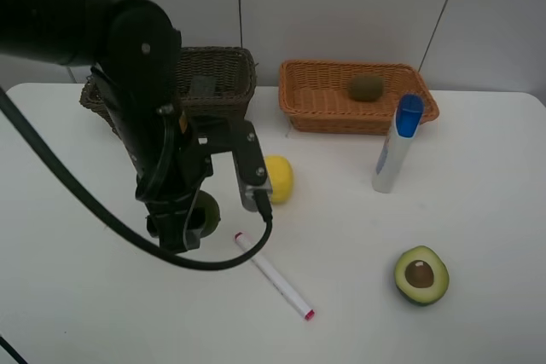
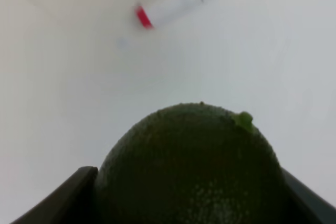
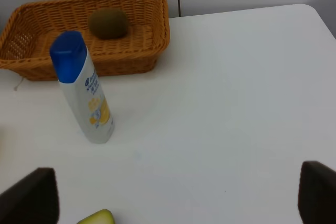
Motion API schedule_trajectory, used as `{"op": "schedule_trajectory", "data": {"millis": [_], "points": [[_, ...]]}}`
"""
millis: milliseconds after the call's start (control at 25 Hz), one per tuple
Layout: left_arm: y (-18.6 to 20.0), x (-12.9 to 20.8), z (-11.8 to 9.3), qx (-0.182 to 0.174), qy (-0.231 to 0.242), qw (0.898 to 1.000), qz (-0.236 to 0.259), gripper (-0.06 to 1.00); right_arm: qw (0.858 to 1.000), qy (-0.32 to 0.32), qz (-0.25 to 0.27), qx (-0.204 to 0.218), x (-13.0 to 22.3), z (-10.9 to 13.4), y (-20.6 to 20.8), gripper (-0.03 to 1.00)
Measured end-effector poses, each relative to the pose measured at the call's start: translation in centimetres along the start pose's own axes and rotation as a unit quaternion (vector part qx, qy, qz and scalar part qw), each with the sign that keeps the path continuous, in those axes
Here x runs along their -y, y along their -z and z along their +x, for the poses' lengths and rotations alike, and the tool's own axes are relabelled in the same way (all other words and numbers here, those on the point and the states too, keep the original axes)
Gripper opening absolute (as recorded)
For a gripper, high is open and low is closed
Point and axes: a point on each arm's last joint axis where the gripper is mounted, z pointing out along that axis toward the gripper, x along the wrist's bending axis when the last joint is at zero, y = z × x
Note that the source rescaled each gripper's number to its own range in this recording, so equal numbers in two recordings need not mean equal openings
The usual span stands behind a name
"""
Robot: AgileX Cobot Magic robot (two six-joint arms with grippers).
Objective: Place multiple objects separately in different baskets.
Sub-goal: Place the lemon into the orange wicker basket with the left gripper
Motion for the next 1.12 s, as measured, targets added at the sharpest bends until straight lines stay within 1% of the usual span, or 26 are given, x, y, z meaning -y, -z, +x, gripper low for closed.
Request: {"op": "schedule_trajectory", "data": {"millis": [80, 120, 160, 240, 280, 320, 400, 440, 480, 520, 560, 600, 640, 720, 840, 880, 920, 960, 1000, 1080, 1120], "points": [[3.2, -1.7, 1.1, -0.03, 0.034, 0.998, -0.05, 0.58, 1.0, 0.0, 0.0, 0.0, 0.0, 0.0, 0.0, 1.0], [4.3, -2.5, 1.7, -0.045, 0.054, 0.995, -0.075, 0.58, 1.0, 0.0, 0.0, 0.0, 0.0, 0.0, 0.0, 1.0], [5.4, -3.5, 2.4, -0.062, 0.074, 0.989, -0.109, 0.58, 1.0, 0.0, 0.0, 0.0, 0.0, 0.0, 0.0, 1.0], [6.6, -5.6, 4.3, -0.087, 0.133, 0.972, -0.176, 0.58, 1.0, 0.0, 0.0, 0.0, 0.0, 0.0, 0.0, 1.0], [6.5, -6.7, 5.4, -0.096, 0.161, 0.961, -0.205, 0.58, 1.0, 0.0, 0.0, 0.0, 0.0, 0.0, 0.0, 1.0], [6.6, -7.7, 6.7, -0.104, 0.193, 0.947, -0.237, 0.58, 1.0, 0.0, 0.0, 0.0, 0.0, 0.0, 0.0, 1.0], [5.2, -10.1, 9.2, -0.108, 0.246, 0.922, -0.278, 0.58, 1.0, 0.0, 0.0, 0.0, 0.0, 0.0, 0.0, 1.0], [4.3, -11.0, 10.3, -0.11, 0.263, 0.913, -0.293, 0.58, 1.0, 0.0, 0.0, 0.0, 0.0, 0.0, 0.0, 1.0], [3.1, -12.1, 11.4, -0.111, 0.276, 0.904, -0.306, 0.58, 1.0, 0.0, 0.0, 0.0, 0.0, 0.0, 0.0, 1.0], [1.8, -13.1, 12.5, -0.113, 0.283, 0.899, -0.314, 0.58, 1.0, 0.0, 0.0, 0.0, 0.0, 0.0, 0.0, 1.0], [0.3, -14.0, 13.4, -0.115, 0.287, 0.896, -0.32, 0.58, 1.0, 0.0, 0.0, 0.0, 0.0, 0.0, 0.0, 1.0], [-0.5, -14.9, 14.2, -0.119, 0.289, 0.89, -0.333, 0.58, 1.0, 0.0, 0.0, 0.0, 0.0, 0.0, 0.0, 1.0], [-1.7, -15.6, 15.1, -0.122, 0.291, 0.886, -0.34, 0.58, 1.0, 0.0, 0.0, 0.0, 0.0, 0.0, 0.0, 1.0], [-4.0, -16.9, 16.2, -0.125, 0.293, 0.881, -0.349, 0.58, 1.0, 0.0, 0.0, 0.0, 0.0, 0.0, 0.0, 1.0], [-7.3, -18.1, 17.4, -0.126, 0.295, 0.881, -0.349, 0.58, 1.0, 0.0, 0.0, 0.0, 0.0, 0.0, 0.0, 1.0], [-7.8, -18.2, 17.7, -0.127, 0.296, 0.879, -0.351, 0.59, 1.0, 0.0, 0.0, 0.0, 0.0, 0.0, 0.0, 1.0], [-8.5, -18.3, 18.0, -0.127, 0.297, 0.879, -0.35, 0.67, 1.0, 0.0, 0.0, 0.0, 0.0, 0.0, 0.0, 1.0], [-9.0, -18.3, 18.1, -0.128, 0.297, 0.879, -0.349, 0.8, 1.0, 0.0, 0.0, 0.0, 0.0, 0.0, 0.0, 1.0], [-9.3, -18.4, 18.2, -0.128, 0.298, 0.879, -0.35, 0.89, 1.0, 0.0, 0.0, 0.0, 0.0, 0.0, 0.0, 1.0], [-9.2, -18.4, 18.3, -0.13, 0.297, 0.877, -0.354, 0.97, 1.0, 0.0, 0.0, 0.0, 0.0, 0.0, 0.0, 1.0], [-9.0, -18.4, 18.5, -0.131, 0.298, 0.875, -0.358, 0.99, 1.0, 0.0, 0.0, 0.0, 0.0, 0.0, 0.0, 1.0]]}}
